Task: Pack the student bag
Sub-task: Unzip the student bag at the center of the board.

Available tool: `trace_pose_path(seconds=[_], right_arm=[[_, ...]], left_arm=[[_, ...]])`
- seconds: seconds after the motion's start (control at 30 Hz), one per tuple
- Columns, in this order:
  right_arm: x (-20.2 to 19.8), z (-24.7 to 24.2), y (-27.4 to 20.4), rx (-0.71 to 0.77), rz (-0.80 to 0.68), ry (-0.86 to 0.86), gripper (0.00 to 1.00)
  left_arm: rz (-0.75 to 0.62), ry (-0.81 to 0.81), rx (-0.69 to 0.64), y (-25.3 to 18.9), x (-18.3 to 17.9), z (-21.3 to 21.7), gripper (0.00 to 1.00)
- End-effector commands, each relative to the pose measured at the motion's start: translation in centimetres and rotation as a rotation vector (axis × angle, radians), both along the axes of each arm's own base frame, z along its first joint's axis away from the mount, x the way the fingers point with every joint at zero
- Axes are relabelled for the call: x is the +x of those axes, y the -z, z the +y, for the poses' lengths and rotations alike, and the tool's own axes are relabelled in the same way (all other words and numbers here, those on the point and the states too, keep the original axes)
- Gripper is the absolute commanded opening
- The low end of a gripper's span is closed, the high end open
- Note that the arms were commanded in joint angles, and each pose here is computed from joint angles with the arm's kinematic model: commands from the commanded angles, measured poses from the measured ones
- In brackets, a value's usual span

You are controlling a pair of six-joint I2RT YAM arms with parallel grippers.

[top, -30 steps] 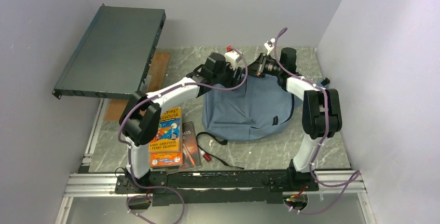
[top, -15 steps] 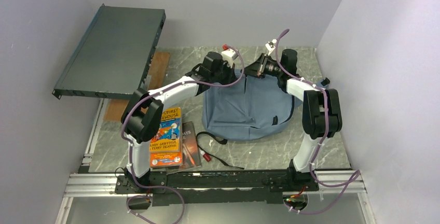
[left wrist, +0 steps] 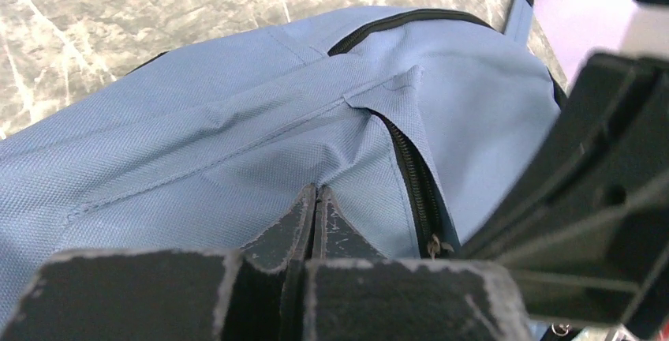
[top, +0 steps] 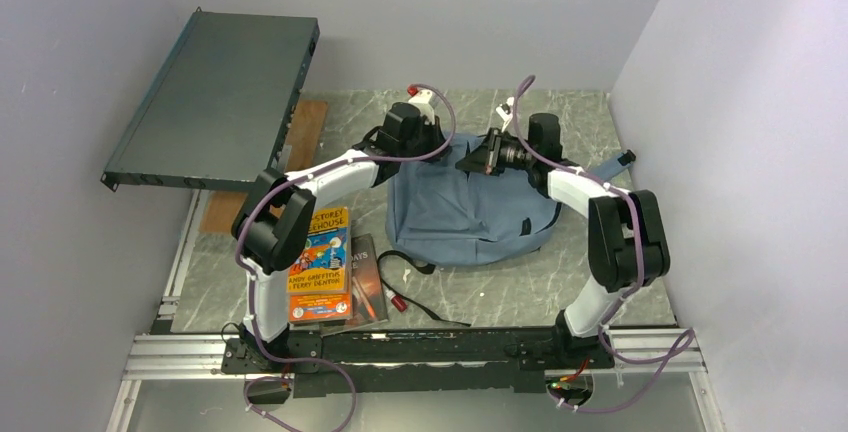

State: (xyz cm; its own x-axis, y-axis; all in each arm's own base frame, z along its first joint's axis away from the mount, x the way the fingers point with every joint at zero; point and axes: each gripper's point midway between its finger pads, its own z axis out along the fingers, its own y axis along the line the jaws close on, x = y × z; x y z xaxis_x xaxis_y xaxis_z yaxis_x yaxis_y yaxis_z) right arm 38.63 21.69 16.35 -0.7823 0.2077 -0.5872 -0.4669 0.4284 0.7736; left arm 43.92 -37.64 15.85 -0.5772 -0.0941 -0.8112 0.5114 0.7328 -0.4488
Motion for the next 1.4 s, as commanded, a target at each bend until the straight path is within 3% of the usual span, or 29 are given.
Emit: trace_pose_path(seconds=[0.0, 0.43, 0.73, 0.93, 0.97, 1.13, 1.37], right_arm=[[-3.1, 0.5, 0.2, -0.083, -0.053, -0.051, 0.00], [-12.8, -1.2, 5.0, -0.229, 0.121, -0.045, 0.00], [-13.9, -1.8, 6.9, -0.265, 0.153, -0.024, 0.00], [-12.4, -1.9, 5.8, -0.305, 0.109, -0.013, 0.20], [-12.2, -2.0, 5.5, -0.312, 0.102, -0.010, 0.25], [-11.0, -2.4, 4.3, -0.363, 0.054, 0.025, 0.41], [-10.8, -2.3, 3.0, -0.443, -0.009, 0.079, 0.52]], left_arm=[[-0.099, -0.150, -0.089, -4.8, 3.4, 1.0, 0.00], [-0.109, -0.165, -0.063, -5.2, 4.2, 1.0, 0.00], [-0.103, -0.132, -0.053, -5.5, 4.0, 0.6, 0.00], [-0.069, -0.038, -0.041, -6.1, 3.1, -0.4, 0.00], [-0.032, -0.011, -0.022, -5.8, 2.7, -0.6, 0.03], [0.053, 0.060, 0.005, -7.2, 1.5, -0.7, 0.49], [0.030, 0.116, -0.021, -11.3, -2.1, 1.3, 0.94]])
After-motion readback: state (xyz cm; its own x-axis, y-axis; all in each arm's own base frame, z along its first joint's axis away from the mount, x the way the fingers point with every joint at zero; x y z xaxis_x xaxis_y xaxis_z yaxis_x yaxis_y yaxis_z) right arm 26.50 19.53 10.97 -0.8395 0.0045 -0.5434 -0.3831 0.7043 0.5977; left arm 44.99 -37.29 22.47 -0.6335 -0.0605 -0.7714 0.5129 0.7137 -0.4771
